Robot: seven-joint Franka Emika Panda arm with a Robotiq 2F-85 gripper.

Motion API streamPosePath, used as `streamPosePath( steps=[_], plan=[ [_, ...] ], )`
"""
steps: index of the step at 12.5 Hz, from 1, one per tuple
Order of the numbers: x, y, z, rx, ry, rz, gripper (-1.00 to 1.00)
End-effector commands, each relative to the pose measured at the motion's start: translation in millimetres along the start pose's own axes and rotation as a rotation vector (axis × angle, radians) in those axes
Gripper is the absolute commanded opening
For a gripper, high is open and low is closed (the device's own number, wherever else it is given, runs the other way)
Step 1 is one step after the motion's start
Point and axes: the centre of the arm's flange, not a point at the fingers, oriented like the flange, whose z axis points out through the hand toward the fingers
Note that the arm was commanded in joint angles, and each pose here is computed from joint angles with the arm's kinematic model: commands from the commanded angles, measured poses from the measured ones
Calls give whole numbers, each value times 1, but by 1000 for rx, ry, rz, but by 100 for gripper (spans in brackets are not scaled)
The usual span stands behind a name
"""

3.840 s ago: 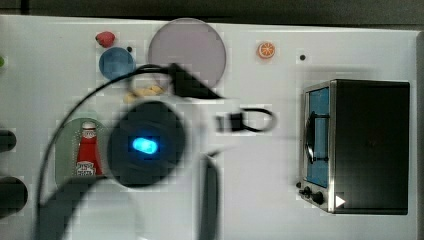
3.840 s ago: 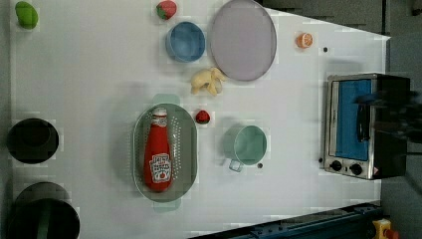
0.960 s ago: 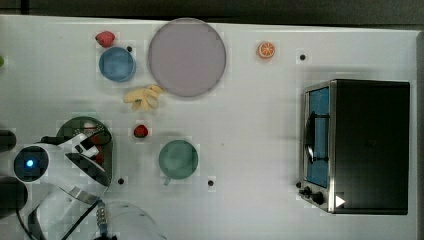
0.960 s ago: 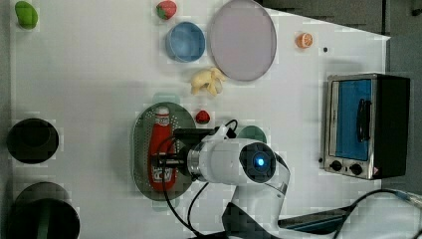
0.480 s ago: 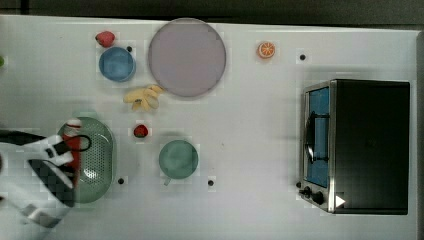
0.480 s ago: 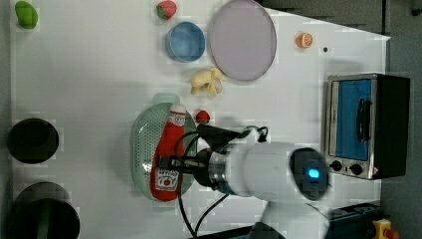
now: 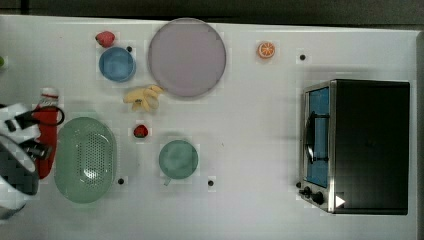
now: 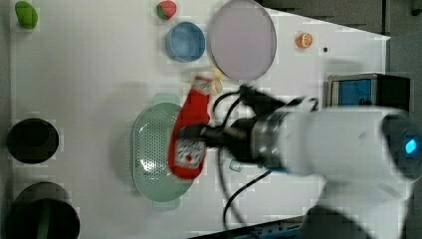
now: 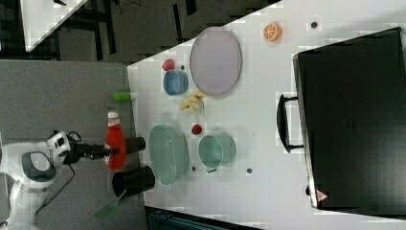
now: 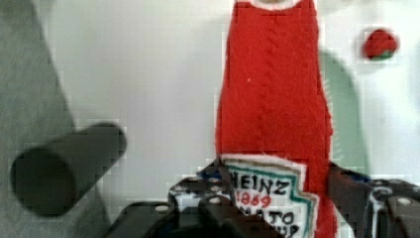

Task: Pick ketchup from strainer and place it on the table

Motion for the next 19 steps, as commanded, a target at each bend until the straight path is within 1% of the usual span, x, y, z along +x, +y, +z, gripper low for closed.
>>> streamPosePath(
  steps=[1,2,6,7,9,12,15,16,18,19],
  plan=[
    [99,82,-32,-47,1,135,18],
    [117,103,-39,-65,4,149,18],
    [176,193,-63,-108,74,225,18],
    [186,213,-66,-122,79,222,18],
    [202,252,-64,-148,69,191,18],
    [215,301,-43,-178,27,129,18],
    [213,335,-5,-198,-13,154,18],
    [211,343,12,-193,-9,158,18],
    [204,355,47,-171,19,160,18],
    [196,361,66,-168,14,161,18]
  ],
)
